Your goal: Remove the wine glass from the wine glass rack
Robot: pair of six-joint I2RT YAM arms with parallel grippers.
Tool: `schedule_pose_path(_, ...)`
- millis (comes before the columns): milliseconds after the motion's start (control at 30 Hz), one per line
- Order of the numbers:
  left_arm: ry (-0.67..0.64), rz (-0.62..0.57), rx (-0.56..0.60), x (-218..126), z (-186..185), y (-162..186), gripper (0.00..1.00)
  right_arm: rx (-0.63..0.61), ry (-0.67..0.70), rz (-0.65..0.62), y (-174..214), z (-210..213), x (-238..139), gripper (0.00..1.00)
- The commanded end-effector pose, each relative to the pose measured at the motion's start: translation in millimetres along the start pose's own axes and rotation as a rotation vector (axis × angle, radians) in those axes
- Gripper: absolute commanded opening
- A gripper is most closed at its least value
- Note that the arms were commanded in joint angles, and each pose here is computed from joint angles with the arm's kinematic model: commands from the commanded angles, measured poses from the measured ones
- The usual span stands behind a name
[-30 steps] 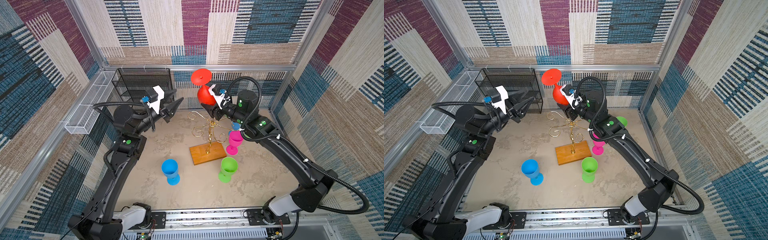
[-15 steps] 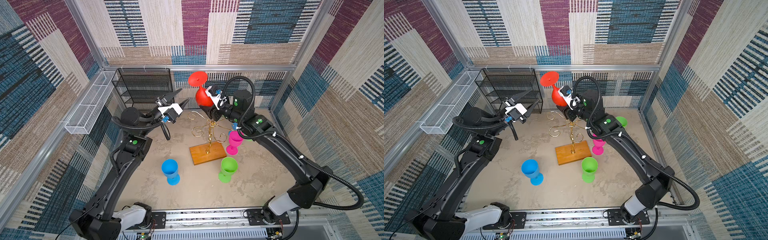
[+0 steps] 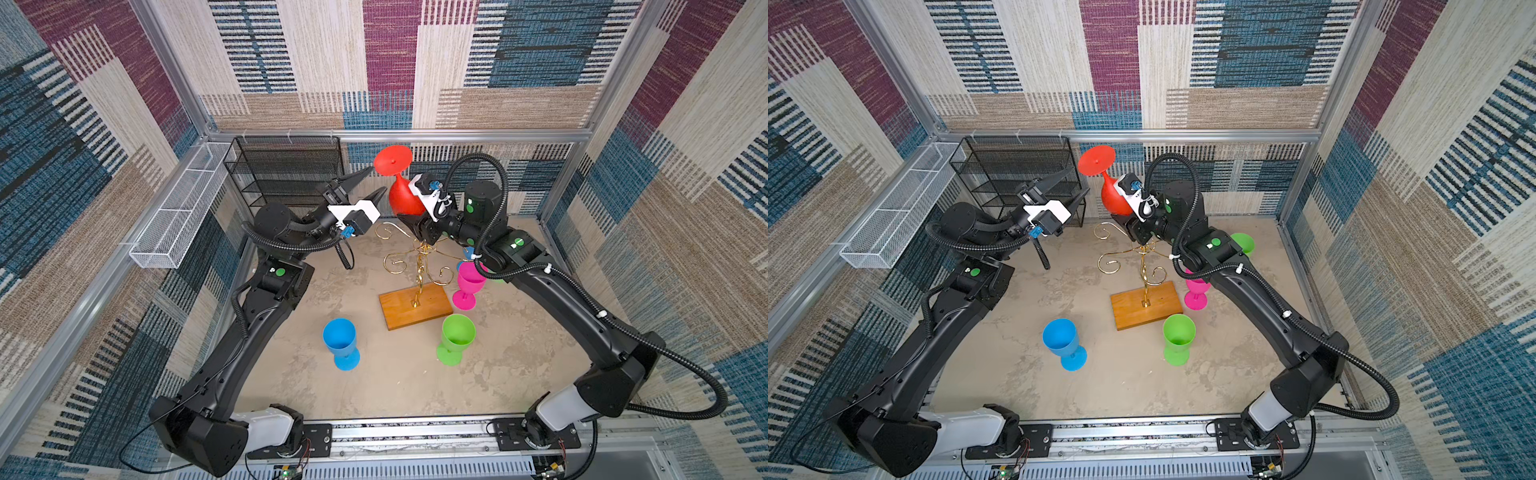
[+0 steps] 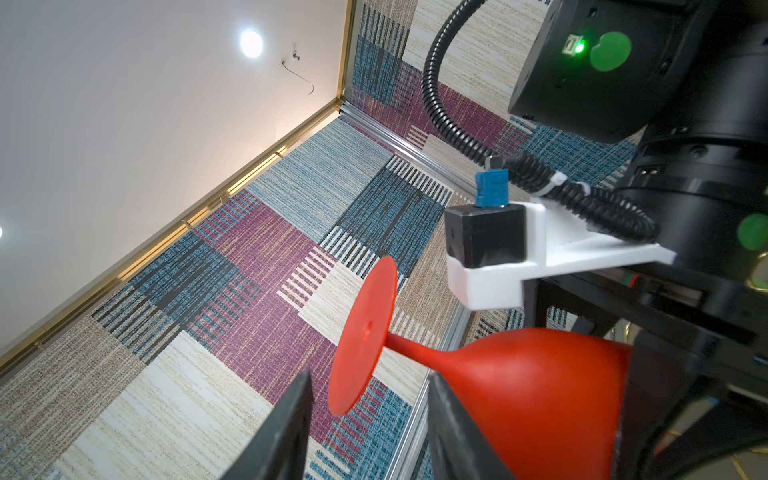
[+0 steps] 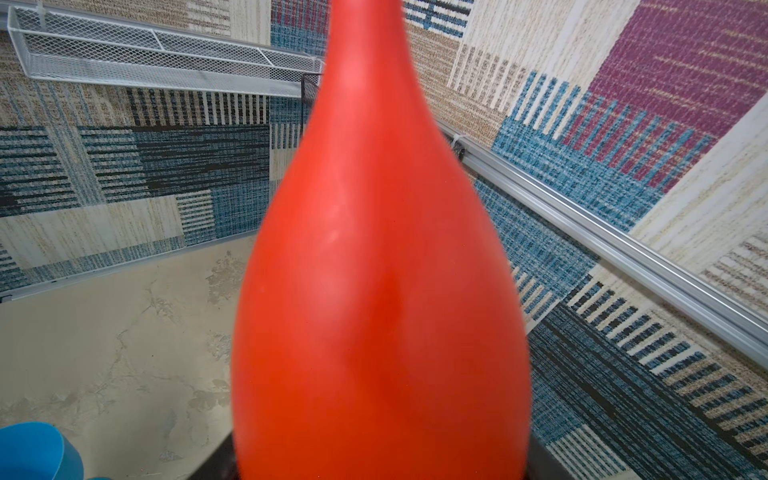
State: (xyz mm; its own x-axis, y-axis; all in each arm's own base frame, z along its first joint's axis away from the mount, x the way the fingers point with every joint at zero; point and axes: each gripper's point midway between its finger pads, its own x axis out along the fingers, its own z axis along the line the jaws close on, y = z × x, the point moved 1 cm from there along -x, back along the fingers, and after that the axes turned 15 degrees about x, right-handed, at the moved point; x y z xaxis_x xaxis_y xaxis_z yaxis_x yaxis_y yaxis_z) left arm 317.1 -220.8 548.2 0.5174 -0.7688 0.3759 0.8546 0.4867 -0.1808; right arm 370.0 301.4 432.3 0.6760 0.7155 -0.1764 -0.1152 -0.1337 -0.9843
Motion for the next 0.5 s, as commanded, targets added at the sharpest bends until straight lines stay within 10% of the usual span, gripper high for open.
schedule_pose_path(0,-0.033,0.001,0.042,3.5,9.6,-1.3,0.47,0.006,-0.019,-0.016,-4.6,4.4,-1.4,0.58)
schedule_pose_path(467,-0.012,0.005,0.055,14.4,-0.3,4.6,0.33,0.001,-0.034,-0.01,-3.2,12.2,-3.6,0.58)
